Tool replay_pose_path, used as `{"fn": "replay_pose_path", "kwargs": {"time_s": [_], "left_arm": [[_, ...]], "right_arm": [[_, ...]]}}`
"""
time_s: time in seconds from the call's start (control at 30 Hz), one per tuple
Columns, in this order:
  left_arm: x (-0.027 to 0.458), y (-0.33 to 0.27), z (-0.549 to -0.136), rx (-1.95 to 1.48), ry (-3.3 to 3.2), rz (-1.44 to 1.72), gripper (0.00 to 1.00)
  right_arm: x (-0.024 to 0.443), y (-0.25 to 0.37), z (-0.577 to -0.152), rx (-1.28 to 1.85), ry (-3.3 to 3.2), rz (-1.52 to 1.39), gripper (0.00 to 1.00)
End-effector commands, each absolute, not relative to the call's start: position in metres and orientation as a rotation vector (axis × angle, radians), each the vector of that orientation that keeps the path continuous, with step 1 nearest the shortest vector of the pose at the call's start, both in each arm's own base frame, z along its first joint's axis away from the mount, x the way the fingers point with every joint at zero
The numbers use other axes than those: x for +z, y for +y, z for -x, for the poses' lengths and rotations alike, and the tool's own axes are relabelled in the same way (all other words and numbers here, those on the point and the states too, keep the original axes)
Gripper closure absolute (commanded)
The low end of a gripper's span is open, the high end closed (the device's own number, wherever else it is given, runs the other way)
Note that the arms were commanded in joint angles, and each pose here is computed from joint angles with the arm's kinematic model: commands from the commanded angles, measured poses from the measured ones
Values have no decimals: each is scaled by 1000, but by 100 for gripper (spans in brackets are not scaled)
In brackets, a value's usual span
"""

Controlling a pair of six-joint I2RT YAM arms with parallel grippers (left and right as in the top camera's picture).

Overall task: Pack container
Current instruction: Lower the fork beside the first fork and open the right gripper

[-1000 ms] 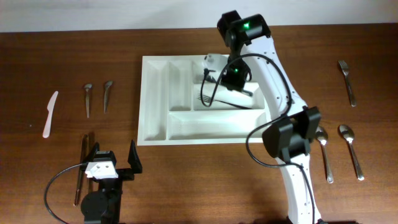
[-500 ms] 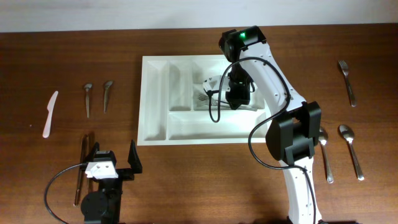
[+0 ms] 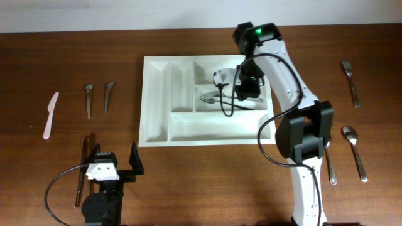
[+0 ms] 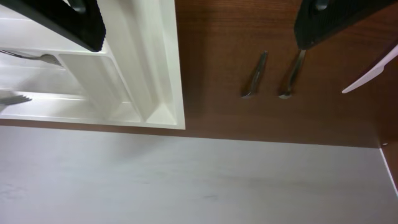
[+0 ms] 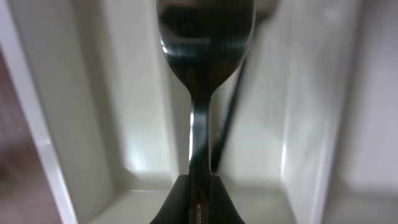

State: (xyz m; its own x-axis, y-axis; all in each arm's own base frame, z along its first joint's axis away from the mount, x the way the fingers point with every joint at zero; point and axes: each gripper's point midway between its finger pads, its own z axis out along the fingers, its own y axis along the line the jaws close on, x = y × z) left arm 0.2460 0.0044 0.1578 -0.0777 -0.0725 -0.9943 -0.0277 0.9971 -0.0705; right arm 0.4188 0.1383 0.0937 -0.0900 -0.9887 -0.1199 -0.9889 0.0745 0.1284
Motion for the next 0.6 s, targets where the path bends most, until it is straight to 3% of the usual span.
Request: {"fn": "replay_pose_path", "kwargs": {"time_s": [0.0, 0.57], "left_arm": [[156, 4, -246, -33, 1649, 67, 1], [156, 4, -246, -33, 1649, 67, 1]], "right_arm": [[94, 141, -421, 327, 2271, 2100, 95], [75, 148, -423, 386, 2273, 2099, 91]]}}
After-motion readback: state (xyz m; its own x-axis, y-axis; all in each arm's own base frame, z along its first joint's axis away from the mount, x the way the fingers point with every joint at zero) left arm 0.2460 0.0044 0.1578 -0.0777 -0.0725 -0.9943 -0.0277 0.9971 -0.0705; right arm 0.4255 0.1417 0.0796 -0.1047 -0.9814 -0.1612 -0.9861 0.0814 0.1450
